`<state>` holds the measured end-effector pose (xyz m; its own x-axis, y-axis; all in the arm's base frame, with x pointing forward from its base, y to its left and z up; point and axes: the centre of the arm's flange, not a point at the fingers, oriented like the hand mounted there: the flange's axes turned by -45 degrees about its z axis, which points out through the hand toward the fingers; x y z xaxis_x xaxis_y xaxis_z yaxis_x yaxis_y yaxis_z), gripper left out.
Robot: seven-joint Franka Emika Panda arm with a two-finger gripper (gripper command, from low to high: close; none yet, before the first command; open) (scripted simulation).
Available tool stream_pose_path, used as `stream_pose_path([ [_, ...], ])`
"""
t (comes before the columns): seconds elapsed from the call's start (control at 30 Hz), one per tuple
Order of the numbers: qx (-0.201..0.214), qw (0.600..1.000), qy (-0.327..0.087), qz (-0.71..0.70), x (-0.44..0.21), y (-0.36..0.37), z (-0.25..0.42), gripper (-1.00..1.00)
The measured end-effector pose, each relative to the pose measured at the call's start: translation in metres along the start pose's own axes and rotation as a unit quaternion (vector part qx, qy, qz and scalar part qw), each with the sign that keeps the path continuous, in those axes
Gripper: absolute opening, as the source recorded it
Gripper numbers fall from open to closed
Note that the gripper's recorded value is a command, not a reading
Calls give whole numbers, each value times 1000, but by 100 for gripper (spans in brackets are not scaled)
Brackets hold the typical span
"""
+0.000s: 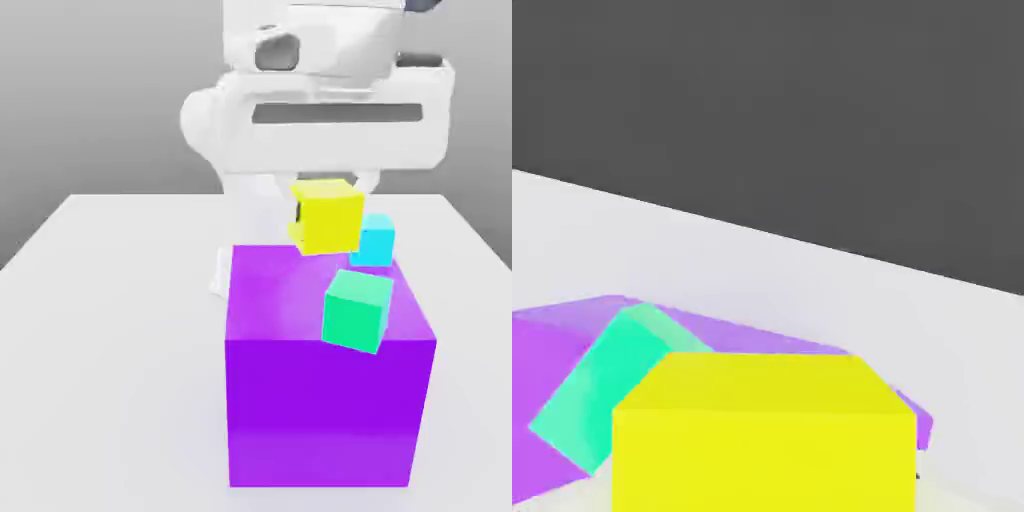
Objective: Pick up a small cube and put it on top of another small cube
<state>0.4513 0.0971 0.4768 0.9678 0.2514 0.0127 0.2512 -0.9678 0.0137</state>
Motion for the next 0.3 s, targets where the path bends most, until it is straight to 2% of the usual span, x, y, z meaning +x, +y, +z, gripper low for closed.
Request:
stream_pose_path([
  [0.1,9,1000,-5,4,0,-5,41,-100],
  [0.13,9,1000,-6,4,0,-6,56,100],
  [0.3,9,1000,-6,4,0,-6,56,100],
])
